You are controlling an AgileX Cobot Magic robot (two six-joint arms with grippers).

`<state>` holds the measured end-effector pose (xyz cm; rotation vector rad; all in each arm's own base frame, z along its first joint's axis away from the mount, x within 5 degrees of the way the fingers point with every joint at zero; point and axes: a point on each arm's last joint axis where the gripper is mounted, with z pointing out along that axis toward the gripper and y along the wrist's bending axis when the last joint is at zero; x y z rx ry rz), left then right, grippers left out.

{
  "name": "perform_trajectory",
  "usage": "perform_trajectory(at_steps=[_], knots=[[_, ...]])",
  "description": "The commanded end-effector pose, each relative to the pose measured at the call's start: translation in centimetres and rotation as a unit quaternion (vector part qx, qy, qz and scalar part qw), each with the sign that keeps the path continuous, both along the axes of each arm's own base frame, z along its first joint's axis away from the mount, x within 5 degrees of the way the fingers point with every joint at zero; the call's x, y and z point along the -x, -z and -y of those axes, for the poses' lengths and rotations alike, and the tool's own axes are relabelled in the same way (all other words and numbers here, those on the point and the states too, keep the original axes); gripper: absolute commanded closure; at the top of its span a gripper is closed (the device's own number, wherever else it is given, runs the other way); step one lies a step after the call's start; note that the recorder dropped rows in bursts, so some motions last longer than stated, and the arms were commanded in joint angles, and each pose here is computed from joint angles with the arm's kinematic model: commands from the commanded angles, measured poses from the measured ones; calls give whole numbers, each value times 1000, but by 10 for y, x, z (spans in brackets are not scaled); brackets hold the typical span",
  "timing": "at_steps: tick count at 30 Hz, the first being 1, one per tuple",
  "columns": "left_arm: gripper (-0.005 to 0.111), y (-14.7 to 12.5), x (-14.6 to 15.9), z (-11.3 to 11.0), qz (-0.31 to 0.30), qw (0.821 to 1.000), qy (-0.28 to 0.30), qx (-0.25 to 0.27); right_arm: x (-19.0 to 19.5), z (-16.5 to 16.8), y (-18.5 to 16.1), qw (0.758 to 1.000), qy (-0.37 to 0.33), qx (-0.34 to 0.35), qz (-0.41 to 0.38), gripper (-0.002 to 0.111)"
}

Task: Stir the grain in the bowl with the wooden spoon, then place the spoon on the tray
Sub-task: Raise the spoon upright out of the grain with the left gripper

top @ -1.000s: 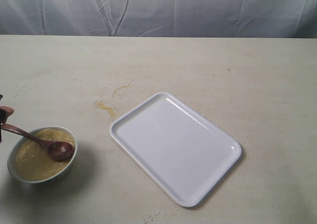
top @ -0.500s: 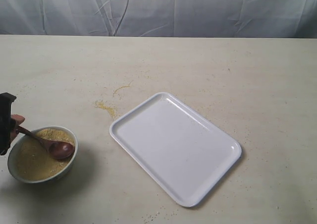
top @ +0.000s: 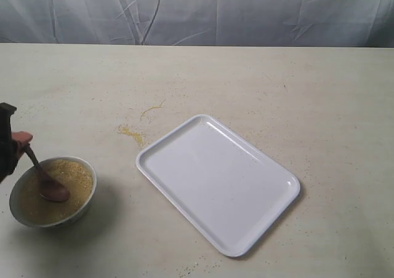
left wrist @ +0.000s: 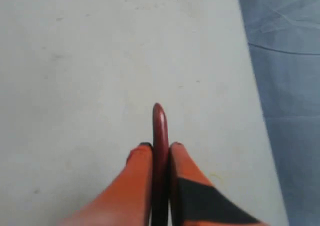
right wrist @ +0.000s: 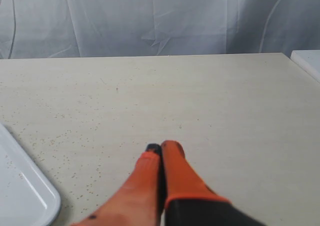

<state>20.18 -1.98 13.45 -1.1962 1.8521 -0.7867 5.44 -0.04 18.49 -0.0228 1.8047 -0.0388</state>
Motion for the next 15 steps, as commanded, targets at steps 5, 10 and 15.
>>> perform_trajectory(at_steps=[5, 10, 15], knots=[[107, -51, -2, 8, 212, 972, 74, -72, 0, 0, -1, 1000, -1, 0, 9, 108], [107, -52, -1, 16, 242, 928, 167, -227, 0, 0, -1, 1000, -1, 0, 9, 108], [107, -53, 3, 28, 295, 831, 277, -381, 0, 0, -1, 1000, -1, 0, 9, 108]])
